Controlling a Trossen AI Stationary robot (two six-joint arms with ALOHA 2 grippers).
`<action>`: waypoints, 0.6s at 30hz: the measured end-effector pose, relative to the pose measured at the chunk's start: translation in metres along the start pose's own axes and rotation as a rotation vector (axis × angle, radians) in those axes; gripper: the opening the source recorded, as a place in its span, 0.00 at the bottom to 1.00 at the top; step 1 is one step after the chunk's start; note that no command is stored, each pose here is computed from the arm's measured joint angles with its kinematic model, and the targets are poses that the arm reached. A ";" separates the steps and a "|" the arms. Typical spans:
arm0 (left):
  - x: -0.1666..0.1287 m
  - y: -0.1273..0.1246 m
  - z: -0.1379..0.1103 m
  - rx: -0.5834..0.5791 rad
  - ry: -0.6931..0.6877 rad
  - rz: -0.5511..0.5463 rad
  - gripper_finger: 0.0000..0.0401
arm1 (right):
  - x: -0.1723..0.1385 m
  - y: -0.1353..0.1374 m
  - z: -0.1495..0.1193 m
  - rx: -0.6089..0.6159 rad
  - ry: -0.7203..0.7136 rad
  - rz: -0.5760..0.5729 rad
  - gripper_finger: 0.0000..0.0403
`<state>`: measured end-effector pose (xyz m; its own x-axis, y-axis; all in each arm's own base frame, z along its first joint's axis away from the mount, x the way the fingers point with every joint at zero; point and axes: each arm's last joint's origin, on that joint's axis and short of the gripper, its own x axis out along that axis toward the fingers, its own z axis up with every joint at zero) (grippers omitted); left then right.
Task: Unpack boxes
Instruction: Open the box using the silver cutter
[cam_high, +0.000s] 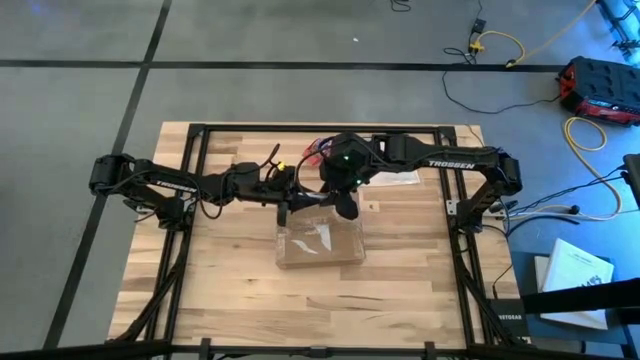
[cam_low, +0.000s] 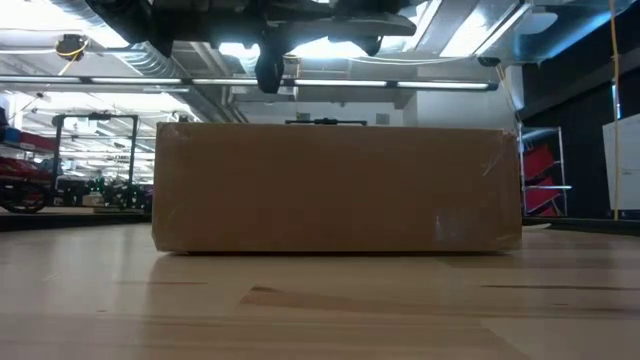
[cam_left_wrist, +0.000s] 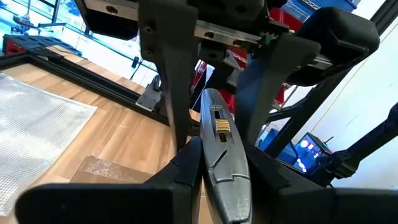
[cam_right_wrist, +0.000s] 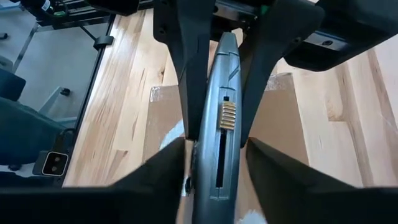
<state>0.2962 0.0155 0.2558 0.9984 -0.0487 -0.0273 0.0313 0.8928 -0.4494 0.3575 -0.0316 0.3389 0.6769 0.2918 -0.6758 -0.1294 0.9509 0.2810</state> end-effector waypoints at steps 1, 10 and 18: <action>0.000 0.000 0.000 0.000 0.001 0.002 0.15 | 0.000 0.000 0.000 0.004 0.002 -0.002 0.26; 0.000 0.001 0.001 0.033 -0.011 0.007 0.15 | 0.000 -0.001 -0.002 0.007 0.021 -0.006 0.17; 0.001 0.000 -0.002 0.050 0.024 0.001 0.19 | 0.001 0.000 -0.002 0.003 0.024 0.025 0.17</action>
<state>0.2967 0.0148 0.2538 0.9971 -0.0582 -0.0489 0.0336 0.9142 -0.4039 0.3563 -0.0312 0.3368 0.6561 0.3177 -0.6845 -0.1441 0.9431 0.2996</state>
